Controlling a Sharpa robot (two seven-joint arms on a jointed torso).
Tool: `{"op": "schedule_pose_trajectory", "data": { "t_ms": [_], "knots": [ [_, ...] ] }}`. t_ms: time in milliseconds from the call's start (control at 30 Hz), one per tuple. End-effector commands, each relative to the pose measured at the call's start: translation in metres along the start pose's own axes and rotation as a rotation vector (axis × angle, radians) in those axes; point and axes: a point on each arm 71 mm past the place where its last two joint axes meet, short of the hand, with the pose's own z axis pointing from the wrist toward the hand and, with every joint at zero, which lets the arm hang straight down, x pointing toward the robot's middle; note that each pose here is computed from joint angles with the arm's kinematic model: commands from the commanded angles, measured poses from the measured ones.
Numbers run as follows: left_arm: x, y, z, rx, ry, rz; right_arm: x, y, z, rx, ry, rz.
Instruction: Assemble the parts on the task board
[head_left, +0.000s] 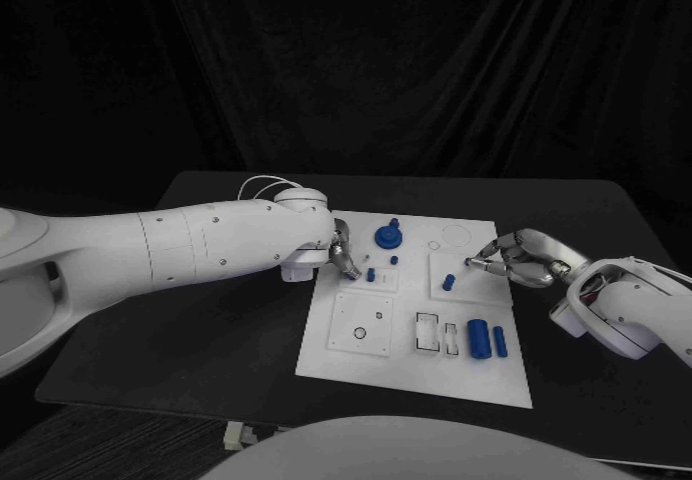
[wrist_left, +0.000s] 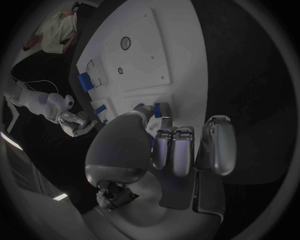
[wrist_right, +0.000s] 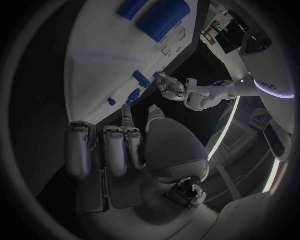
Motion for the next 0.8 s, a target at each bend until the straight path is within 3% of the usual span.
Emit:
{"op": "schedule_pose_trajectory", "data": {
  "t_ms": [33,800],
  "knots": [
    [0.0021,0.0007,0.0007,-0.023,0.018,0.023,0.0018,-0.0009,-0.0003,0.007,0.009,0.003],
    [0.0014,-0.0003,0.0028,-0.028,0.023,0.028,0.0023,-0.0018,-0.0006,0.009,0.012,0.003]
  ]
}}
